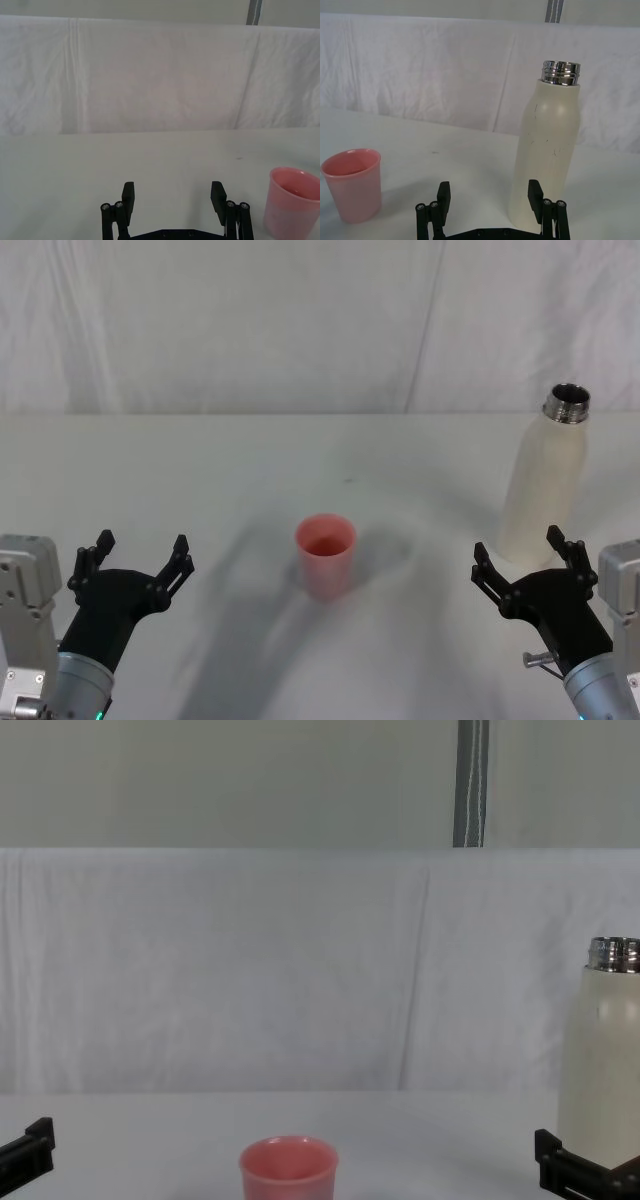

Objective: Grasp the thermos with one hand and pour water into the cup lid.

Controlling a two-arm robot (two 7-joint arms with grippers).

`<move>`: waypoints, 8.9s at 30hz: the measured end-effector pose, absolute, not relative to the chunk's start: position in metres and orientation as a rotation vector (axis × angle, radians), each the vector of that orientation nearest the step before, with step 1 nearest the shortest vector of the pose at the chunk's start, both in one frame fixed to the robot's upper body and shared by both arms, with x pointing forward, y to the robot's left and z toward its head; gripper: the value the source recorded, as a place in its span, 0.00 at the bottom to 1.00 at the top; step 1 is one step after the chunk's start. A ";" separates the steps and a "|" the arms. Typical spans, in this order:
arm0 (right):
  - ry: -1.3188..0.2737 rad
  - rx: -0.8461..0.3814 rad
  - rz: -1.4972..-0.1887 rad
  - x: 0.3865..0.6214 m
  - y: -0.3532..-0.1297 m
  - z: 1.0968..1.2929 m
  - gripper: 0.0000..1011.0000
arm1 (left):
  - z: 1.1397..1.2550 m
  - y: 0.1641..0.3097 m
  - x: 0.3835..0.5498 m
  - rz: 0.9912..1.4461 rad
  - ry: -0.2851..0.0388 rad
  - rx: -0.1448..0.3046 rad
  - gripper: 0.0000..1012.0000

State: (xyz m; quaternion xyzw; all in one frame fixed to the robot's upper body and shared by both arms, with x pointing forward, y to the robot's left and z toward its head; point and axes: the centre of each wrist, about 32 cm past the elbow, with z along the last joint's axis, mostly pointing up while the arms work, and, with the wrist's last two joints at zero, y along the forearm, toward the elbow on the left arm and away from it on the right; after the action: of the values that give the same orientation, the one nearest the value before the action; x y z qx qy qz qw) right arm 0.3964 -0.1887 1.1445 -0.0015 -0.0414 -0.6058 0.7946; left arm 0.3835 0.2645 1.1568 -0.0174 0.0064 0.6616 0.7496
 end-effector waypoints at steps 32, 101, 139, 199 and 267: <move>-0.089 -0.003 -1.302 0.396 -0.189 1.144 0.99 | 1.157 0.265 0.384 1.446 0.014 -0.038 0.99; -0.047 0.073 -1.327 0.457 -0.234 1.139 0.99 | 1.157 0.265 0.384 1.446 0.014 -0.038 0.99; -0.031 0.046 -1.303 0.491 -0.243 1.135 0.99 | 1.157 0.265 0.384 1.446 0.014 -0.038 0.99; -0.059 0.030 -1.286 0.507 -0.244 1.143 0.94 | 1.157 0.265 0.384 1.446 0.014 -0.038 0.99; -0.897 -0.597 -0.935 0.517 -0.203 1.238 0.94 | 1.157 0.265 0.384 1.446 0.014 -0.038 0.99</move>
State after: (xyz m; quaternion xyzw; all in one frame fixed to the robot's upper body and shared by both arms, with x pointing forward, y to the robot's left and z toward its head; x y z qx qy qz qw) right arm 0.5166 -0.2029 1.2378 -0.2740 -0.4116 -0.4286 0.7562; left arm 0.3835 0.2645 1.1568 -0.0174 0.0064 0.6616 0.7497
